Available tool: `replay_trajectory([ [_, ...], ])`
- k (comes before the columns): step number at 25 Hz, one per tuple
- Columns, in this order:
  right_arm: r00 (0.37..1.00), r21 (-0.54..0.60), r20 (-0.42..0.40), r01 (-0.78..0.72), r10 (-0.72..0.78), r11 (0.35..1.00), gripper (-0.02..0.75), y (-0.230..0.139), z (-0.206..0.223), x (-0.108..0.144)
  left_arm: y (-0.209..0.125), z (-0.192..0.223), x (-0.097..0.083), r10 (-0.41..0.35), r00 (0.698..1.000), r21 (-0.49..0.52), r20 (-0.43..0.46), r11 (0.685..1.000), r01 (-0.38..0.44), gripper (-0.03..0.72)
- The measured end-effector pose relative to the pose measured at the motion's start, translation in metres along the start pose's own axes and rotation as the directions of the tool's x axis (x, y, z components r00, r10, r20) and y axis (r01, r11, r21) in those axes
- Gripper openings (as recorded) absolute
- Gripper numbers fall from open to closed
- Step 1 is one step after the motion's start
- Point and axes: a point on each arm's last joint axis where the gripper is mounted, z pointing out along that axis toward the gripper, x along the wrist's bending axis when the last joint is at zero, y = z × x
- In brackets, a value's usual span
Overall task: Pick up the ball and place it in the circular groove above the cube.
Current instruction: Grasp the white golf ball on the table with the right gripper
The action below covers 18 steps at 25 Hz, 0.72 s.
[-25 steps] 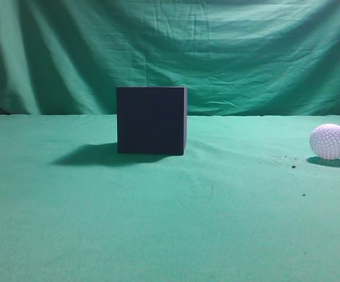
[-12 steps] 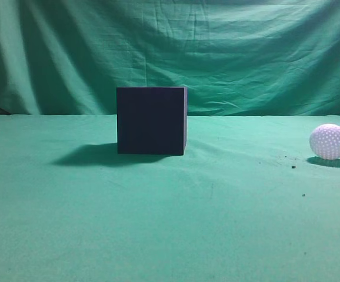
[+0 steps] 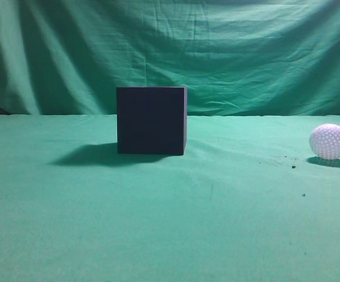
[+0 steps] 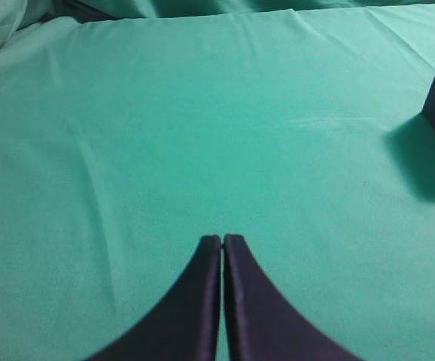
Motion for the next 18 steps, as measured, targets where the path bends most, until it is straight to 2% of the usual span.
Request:
replay_trajectory([
  [2, 0.999, 0.083, -0.009, 0.04, -0.039, 0.996, 0.0, -0.003, 0.008, 0.001, 0.0, 0.0, 0.0, 0.0, 1.0, 0.0, 0.0, 1.0, 0.0, 0.0],
  [3, 0.997, 0.133, -0.025, 0.07, -0.067, 0.989, 0.046, -0.003, 0.012, 0.002, 0.0, 0.0, 0.0, 0.0, 1.0, 0.0, 0.0, 1.0, 0.0, 0.0],
  [5, 0.991, 0.218, -0.066, 0.129, -0.117, 0.967, 0.046, 0.001, 0.02, 0.006, 0.0, 0.0, 0.0, 0.0, 1.0, 0.0, 0.0, 1.0, 0.0, 0.0],
  [6, 0.988, 0.272, -0.089, 0.145, -0.125, 0.952, 0.0, 0.002, 0.026, 0.008, 0.0, 0.0, 0.0, 0.0, 1.0, 0.0, 0.0, 1.0, 0.0, 0.0],
  [8, 0.982, 0.346, -0.132, 0.174, -0.136, 0.922, 0.0, 0.013, 0.037, 0.012, 0.0, 0.0, 0.0, 0.0, 1.0, 0.0, 0.0, 1.0, 0.0, 0.0],
  [13, 0.97, 0.543, -0.221, 0.21, -0.103, 0.813, 0.0, 0.025, 0.069, 0.021, 0.0, 0.0, 0.0, 0.0, 1.0, 0.0, 0.0, 1.0, 0.0, 0.0],
  [18, 0.933, 0.649, -0.315, 0.347, -0.177, 0.677, 0.0, 0.016, 0.098, 0.042, 0.0, 0.0, 0.0, 0.0, 1.0, 0.0, 0.0, 1.0, 0.0, 0.0],
])
